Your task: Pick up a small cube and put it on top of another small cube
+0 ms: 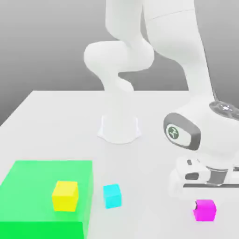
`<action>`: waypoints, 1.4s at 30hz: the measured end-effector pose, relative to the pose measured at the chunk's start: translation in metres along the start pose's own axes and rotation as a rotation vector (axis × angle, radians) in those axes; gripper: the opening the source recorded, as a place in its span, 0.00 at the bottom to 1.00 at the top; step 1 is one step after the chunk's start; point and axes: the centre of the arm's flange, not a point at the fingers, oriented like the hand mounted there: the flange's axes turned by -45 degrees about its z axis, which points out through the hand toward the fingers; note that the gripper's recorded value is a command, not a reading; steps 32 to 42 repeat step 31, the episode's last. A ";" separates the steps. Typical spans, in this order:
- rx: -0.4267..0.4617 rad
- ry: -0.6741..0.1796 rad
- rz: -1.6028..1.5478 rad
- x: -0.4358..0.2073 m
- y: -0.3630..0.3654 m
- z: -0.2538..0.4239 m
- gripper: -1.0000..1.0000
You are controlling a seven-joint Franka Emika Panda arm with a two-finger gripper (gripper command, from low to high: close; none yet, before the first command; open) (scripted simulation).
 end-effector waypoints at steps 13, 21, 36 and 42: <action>-0.059 0.001 0.459 0.071 0.208 -0.137 0.00; -0.003 0.000 0.792 0.056 0.363 -0.151 1.00; -0.004 0.000 0.765 0.060 0.350 -0.191 1.00; -0.004 0.000 0.765 0.060 0.350 -0.191 1.00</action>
